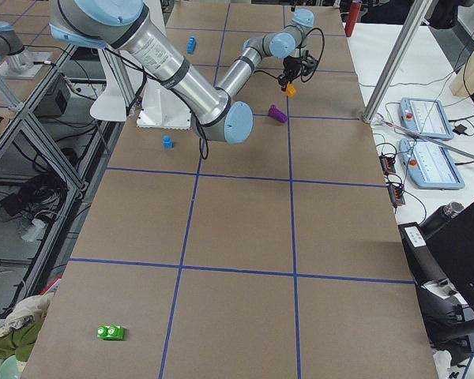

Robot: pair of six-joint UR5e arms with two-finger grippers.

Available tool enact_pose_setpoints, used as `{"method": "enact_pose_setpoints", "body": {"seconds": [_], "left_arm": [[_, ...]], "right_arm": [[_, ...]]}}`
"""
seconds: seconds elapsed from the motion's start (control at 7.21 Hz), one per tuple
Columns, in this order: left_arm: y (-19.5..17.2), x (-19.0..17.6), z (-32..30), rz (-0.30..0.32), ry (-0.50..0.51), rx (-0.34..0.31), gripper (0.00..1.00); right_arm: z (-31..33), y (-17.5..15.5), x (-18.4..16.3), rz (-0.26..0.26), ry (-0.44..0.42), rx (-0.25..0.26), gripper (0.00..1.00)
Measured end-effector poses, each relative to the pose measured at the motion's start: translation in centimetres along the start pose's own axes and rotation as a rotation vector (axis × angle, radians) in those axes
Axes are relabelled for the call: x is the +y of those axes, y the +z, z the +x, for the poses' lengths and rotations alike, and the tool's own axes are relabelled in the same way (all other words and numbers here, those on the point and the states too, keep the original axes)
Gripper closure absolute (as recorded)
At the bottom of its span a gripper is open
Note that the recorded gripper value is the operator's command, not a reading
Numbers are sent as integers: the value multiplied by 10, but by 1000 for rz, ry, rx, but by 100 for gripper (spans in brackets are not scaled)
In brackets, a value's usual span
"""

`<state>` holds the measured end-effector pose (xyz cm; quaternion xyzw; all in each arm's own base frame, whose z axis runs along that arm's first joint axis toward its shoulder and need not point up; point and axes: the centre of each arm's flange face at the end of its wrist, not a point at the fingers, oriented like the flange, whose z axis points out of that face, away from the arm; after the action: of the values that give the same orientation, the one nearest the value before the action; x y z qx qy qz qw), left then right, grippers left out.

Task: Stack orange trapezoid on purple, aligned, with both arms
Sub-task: 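Carry the orange trapezoid with the right gripper above the purple trapezoid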

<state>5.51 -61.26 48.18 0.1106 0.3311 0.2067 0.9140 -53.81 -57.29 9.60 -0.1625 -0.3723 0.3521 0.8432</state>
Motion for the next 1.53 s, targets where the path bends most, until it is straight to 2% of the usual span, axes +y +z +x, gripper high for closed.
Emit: {"method": "enact_pose_setpoints", "body": {"seconds": [0.14,0.42,0.83,1.53], "left_arm": [[12,14,-13,3,-3,-1,0],[24,26,-25,-5,-11,0,0],[30,34,-28,-15,-19,-3,0],[31,31,-26,-15,-17,-4,0]], "right_arm": [[-7,23,16,25,53,-11,100],[-7,52,31,60,90,-6,100],[-2,61,36,64,91,1,100],[25,73,22,62,80,5,100]]}}
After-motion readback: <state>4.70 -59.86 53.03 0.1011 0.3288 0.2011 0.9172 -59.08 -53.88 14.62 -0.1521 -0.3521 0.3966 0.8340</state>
